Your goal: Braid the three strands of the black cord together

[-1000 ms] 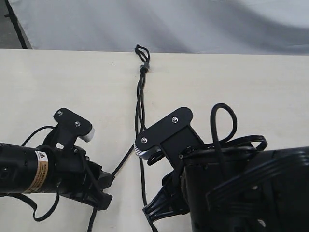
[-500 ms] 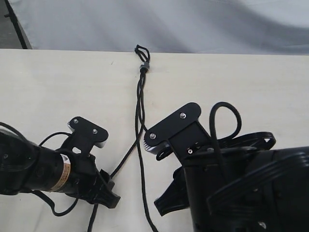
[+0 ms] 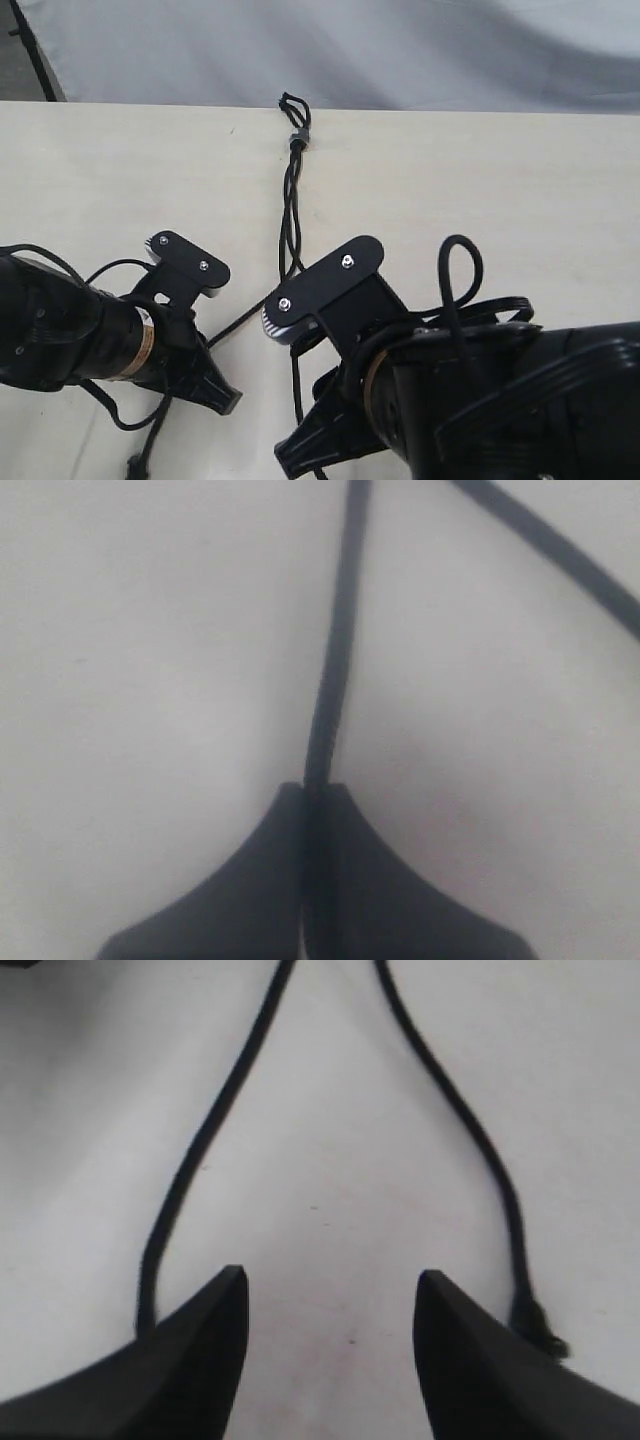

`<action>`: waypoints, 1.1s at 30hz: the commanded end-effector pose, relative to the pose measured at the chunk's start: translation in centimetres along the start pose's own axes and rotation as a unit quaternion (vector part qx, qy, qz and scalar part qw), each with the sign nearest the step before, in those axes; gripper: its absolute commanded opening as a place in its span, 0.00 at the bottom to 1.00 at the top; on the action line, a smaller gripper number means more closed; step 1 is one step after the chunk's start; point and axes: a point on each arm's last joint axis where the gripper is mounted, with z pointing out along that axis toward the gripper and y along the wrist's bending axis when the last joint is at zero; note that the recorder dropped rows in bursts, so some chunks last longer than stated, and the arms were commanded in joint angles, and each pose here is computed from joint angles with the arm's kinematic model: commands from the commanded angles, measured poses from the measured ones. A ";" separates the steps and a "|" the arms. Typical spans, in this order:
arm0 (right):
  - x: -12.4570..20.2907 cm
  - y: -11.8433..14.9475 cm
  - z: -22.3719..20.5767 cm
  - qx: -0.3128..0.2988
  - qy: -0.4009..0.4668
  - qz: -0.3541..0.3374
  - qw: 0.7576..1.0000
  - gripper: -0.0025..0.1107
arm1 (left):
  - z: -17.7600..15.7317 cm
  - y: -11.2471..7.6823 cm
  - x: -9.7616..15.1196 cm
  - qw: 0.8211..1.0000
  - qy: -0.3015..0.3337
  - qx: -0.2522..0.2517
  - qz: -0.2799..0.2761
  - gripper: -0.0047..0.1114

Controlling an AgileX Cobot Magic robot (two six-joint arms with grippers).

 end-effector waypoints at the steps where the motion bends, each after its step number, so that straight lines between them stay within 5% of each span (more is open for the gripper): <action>1: 0.7 1.4 1.0 -0.073 -0.005 0.005 0.997 0.45 | -0.1 0.6 -0.7 0.999 -0.004 -0.036 0.009 0.04; 20: 2.9 4.3 6.0 -0.094 0.055 -0.031 0.994 0.45 | -0.7 1.3 -1.5 0.997 -0.016 -0.073 0.011 0.04; 22: 2.9 4.2 6.1 -0.092 0.058 -0.030 0.994 0.36 | -1.3 1.6 -1.7 0.996 -0.022 -0.085 0.000 0.04; 26: 3.0 4.1 6.1 -0.084 0.061 -0.031 0.994 0.02 | -2.3 2.3 -1.6 0.993 -0.027 -0.114 -0.010 0.04; 33: 3.4 3.1 6.1 -0.033 0.084 -0.034 0.995 0.02 | -2.6 2.6 -1.1 0.991 -0.023 -0.130 -0.008 0.04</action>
